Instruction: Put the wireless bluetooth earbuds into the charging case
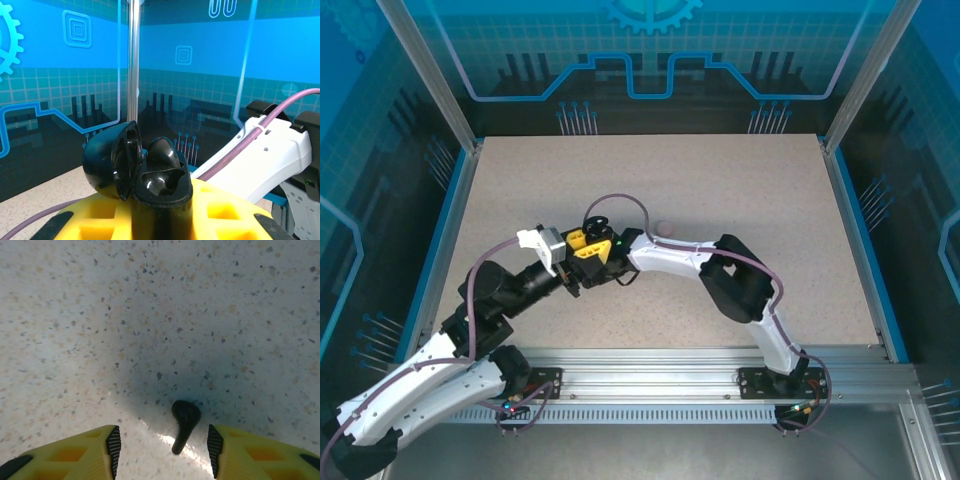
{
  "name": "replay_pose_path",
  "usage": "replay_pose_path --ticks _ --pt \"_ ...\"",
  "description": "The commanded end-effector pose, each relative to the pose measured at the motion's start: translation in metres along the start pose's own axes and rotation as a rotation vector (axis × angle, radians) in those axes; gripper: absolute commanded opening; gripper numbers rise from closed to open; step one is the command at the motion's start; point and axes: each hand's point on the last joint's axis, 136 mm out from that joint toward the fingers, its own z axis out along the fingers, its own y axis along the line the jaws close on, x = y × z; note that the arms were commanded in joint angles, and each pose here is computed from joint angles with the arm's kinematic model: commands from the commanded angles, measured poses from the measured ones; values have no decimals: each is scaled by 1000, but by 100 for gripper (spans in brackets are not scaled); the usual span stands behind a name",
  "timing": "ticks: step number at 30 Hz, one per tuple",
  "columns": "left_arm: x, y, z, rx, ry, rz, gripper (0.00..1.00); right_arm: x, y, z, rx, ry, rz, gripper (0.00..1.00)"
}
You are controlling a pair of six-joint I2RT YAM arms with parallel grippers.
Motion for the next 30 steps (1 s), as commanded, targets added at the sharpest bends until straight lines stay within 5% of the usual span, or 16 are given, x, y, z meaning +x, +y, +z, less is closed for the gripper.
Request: replay_pose_path --ticks 1,30 --pt "-12 -3 -3 11 -25 -18 1 9 -11 8 115 48 -55 52" --pt "-4 1 -5 -11 -24 -10 1 34 -16 46 288 185 -218 30"
